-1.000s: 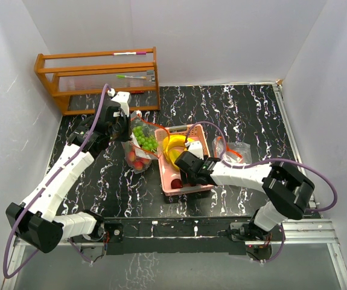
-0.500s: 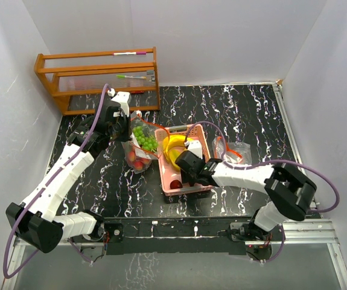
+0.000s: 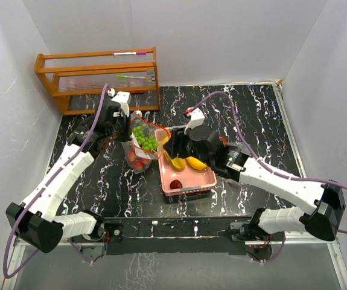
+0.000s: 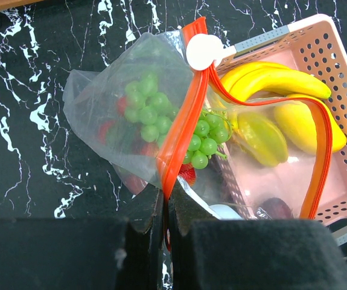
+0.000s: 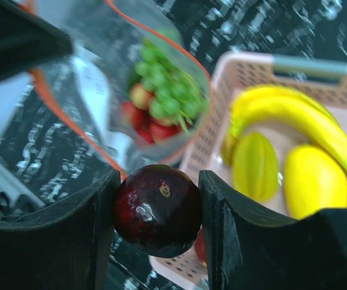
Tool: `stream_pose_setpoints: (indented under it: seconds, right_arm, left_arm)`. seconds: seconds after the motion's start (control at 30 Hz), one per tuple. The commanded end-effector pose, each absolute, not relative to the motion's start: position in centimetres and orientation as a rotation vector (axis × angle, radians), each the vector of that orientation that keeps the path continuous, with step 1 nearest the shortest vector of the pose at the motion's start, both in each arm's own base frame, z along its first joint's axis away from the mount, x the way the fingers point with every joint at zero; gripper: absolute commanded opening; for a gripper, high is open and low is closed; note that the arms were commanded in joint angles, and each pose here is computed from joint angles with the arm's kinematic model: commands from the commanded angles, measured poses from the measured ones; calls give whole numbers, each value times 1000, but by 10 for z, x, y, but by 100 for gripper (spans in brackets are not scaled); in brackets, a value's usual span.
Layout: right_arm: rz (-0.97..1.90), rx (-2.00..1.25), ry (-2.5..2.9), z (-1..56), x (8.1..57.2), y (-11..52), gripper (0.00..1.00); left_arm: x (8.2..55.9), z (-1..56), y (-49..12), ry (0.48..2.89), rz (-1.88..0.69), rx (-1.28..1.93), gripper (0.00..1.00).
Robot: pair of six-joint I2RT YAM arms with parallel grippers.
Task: Place the food in the zip-top bag and seal the zipper
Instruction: Pick up the fake fruit from the bin, then place the fake fruit in the zipper food storage bag.
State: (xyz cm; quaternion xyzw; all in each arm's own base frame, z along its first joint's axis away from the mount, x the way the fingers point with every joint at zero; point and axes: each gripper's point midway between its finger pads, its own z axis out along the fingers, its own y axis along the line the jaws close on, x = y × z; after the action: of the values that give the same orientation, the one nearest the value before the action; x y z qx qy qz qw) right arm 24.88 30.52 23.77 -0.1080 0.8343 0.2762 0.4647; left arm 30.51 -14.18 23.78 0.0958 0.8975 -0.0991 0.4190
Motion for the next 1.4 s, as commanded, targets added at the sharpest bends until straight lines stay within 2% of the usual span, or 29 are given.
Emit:
stream_pose_setpoints:
  seconds: [0.0,0.37,0.5,0.77,1.03,1.37]
  right_arm:
    - [893,-373,1787,318,254,349,34]
    - [842,-474,1658,331,308,417,38]
    - [806,-475,1667,323,317,423,47]
    - [780,-449,1646,329,312,403,82]
    - [750,-406,1726,320,288,362,83]
    - [711,-533,2114,194,215,303,78]
  left_arm:
    - [305,251,-145,2218,-278,240,0]
    - [300,250,-146,2220,-300,242,0]
    - [299,251,-145,2217,-298,241,0]
    - [300,246,-144,2228,-287,242,0]
    - [301,250,-142,2222,-274,237,0]
    - [303,251,-142,2214,-270,230,0]
